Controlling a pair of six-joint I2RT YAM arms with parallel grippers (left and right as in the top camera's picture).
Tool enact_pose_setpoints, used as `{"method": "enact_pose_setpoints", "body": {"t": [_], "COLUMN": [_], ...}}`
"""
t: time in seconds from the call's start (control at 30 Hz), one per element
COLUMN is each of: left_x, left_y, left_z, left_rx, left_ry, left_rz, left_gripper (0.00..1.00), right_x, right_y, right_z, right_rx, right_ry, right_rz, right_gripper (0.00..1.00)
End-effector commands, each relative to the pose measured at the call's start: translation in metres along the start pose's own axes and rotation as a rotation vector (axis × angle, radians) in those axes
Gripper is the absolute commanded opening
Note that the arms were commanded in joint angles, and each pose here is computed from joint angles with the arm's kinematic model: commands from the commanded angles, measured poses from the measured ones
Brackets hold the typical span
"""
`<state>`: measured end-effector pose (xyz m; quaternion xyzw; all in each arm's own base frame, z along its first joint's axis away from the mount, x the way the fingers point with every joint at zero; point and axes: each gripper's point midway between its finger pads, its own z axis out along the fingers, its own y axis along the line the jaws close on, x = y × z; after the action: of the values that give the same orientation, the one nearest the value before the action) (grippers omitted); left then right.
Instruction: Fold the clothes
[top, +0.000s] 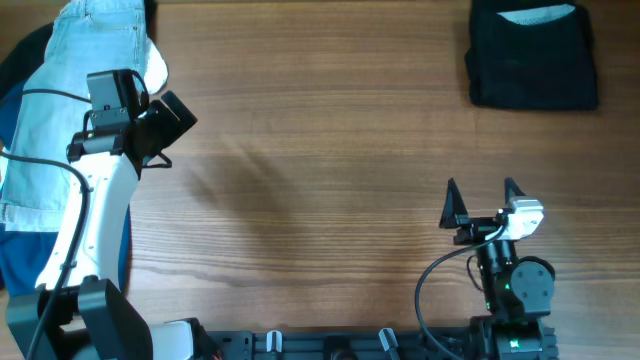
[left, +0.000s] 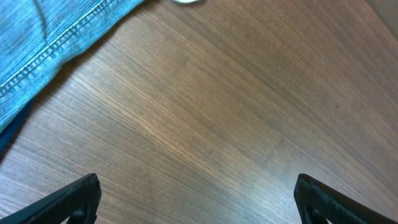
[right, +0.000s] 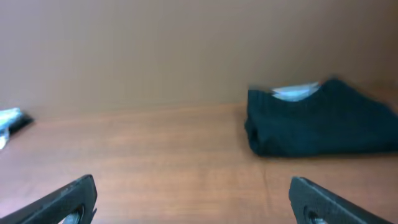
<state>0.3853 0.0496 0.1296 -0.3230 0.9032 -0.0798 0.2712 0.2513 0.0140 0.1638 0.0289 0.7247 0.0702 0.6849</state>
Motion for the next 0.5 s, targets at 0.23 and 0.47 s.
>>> {"method": "enact_pose_setpoints", "body": {"t": [0.23,0.47], "left_x": [-0.0004,-0.0005], "left_y": [-0.0032,-0.0033], "left_z": [-0.0003,-0.0003], "left_rx": [0.009,0.009], "left_ry": [-0.002,-0.002], "left_rz": [0.009,0.009], "left_gripper": [1.0,1.0], "right_x": [-0.0112,-0.0112], "right_y": [0.0036,0.0036], "right_z": [-0.0055,-0.0055], "right_rx": [-0.021,-0.021], "right_ry": [-0.053,-0.053], "right_rz": [0.017,0.017], "right_gripper": [1.0,1.0]}}
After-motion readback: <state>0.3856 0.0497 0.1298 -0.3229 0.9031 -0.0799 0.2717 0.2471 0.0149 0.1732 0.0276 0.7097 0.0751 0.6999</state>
